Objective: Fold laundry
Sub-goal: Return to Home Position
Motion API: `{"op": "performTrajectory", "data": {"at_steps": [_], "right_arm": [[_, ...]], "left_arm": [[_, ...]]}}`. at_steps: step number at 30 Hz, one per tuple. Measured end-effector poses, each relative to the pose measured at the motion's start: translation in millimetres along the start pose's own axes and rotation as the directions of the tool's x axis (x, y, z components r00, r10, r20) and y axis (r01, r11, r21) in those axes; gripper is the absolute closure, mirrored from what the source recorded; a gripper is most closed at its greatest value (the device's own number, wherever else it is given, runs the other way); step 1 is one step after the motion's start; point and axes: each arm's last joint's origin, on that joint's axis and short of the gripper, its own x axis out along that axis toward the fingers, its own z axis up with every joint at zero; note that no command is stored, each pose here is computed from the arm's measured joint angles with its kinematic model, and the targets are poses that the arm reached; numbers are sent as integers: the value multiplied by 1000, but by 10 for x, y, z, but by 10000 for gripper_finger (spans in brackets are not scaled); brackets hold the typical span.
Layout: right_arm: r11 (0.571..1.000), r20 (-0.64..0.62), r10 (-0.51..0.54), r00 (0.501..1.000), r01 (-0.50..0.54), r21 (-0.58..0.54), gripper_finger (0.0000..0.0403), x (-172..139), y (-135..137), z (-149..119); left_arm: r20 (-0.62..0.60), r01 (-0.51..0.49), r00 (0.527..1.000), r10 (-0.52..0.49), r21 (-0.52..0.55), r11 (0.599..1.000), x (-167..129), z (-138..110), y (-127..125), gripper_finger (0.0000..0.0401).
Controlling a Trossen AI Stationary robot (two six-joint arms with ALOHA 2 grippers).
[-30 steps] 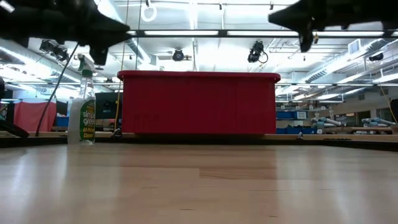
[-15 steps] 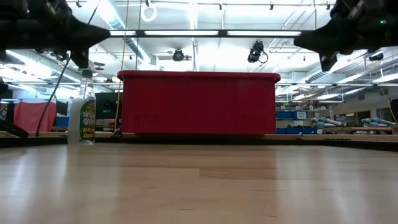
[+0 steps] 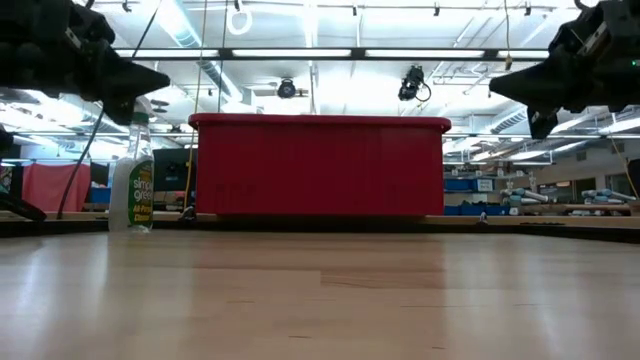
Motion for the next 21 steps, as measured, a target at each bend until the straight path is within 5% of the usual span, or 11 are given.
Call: {"op": "performTrajectory", "data": {"at_steps": [13, 21], "right_arm": [[998, 2, -17, 1000, 17, -55, 403, -142, -71, -36], [999, 5, -13, 1000, 14, -46, 395, -142, -90, -26]], "left_arm": [[23, 70, 997, -71, 19, 997, -2, 24, -25, 388], [37, 82, 996, -81, -49, 995, 75, -223, 10, 388]]}}
